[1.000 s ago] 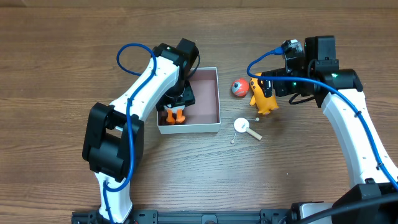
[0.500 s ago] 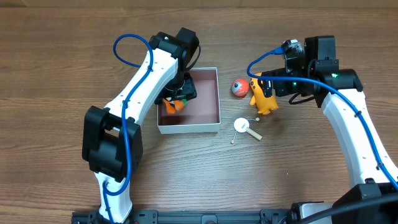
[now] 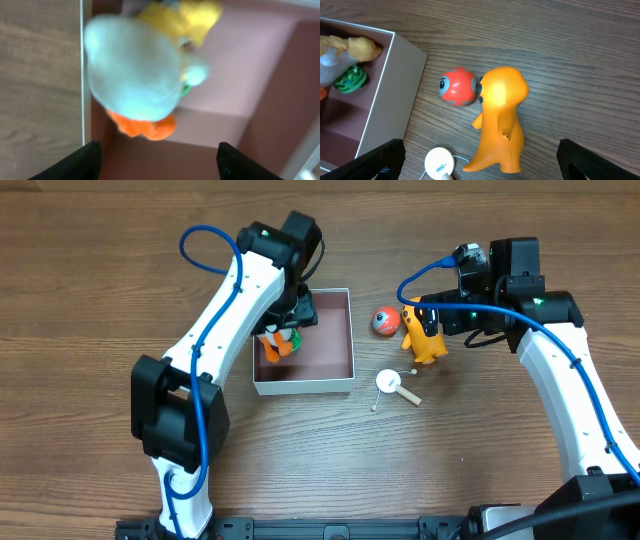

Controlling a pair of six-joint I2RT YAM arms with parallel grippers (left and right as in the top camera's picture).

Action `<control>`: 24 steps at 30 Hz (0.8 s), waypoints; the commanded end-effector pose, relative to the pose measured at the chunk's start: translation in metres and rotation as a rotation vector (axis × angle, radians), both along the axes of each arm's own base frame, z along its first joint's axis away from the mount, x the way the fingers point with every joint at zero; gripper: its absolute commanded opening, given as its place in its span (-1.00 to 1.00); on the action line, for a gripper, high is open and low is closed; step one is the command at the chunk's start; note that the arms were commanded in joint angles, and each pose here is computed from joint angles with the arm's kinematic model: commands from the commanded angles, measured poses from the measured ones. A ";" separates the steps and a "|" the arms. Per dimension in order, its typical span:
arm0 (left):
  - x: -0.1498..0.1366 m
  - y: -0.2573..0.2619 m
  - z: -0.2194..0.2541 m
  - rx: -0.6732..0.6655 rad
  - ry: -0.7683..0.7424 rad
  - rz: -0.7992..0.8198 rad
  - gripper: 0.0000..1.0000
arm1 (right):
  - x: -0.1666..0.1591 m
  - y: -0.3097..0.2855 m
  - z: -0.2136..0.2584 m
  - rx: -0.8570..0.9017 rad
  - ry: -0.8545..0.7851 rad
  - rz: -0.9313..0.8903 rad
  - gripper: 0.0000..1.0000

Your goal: Pack container

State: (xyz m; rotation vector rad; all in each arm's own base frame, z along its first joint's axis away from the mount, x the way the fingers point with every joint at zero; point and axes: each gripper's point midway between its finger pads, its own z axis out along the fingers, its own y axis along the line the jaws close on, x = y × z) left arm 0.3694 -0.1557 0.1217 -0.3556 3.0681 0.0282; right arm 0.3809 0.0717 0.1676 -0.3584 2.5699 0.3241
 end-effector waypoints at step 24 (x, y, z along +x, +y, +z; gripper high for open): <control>0.025 0.011 0.007 0.067 -0.173 -0.088 0.72 | 0.004 0.000 0.004 -0.003 -0.015 0.003 1.00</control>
